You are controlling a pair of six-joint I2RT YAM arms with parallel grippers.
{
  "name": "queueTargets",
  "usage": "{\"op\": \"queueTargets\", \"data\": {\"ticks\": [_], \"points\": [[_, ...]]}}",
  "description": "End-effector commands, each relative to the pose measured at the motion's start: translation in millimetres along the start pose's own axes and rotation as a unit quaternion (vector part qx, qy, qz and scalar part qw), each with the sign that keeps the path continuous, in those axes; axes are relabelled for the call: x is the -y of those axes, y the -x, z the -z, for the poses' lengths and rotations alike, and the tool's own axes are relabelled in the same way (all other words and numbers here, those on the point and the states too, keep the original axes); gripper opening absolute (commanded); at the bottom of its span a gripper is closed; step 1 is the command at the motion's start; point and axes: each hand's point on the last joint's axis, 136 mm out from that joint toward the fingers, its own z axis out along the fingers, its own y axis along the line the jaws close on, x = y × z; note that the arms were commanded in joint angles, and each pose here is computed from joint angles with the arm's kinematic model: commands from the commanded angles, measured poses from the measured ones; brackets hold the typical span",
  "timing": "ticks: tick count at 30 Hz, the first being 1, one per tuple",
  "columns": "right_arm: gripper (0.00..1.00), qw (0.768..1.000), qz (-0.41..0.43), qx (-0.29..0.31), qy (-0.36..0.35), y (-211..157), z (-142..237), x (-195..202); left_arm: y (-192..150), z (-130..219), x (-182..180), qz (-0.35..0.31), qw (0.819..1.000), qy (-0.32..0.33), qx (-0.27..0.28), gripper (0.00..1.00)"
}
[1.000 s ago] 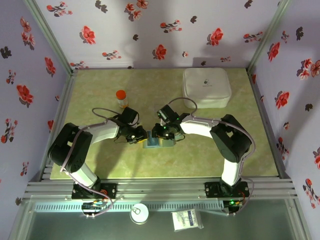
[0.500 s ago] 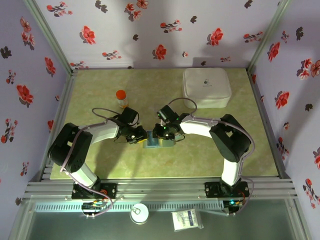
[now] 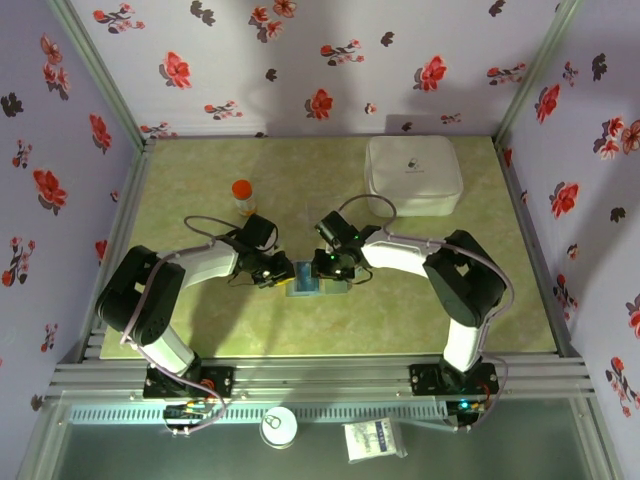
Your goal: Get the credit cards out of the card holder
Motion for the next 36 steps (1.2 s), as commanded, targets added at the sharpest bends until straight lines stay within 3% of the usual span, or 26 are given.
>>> {"op": "queueTargets", "data": {"ticks": [1, 7, 16, 36], "points": [[0.26, 1.000, 0.012, 0.015, 0.009, 4, 14, -9, -2, 8, -3, -0.006, 1.000, 0.011, 0.006, 0.15], [0.26, 0.999, 0.009, 0.010, 0.050, 3, 11, -22, 3, 18, 13, -0.014, 1.000, -0.014, 0.018, 0.10], [0.26, 0.998, 0.004, 0.001, 0.056, 2, 1, -23, -3, 2, 16, -0.016, 1.000, -0.019, -0.010, 0.13], [0.25, 1.000, 0.006, -0.004, -0.001, -2, -7, 1, -9, -6, -1, -0.011, 1.000, 0.011, -0.023, 0.15]]}}
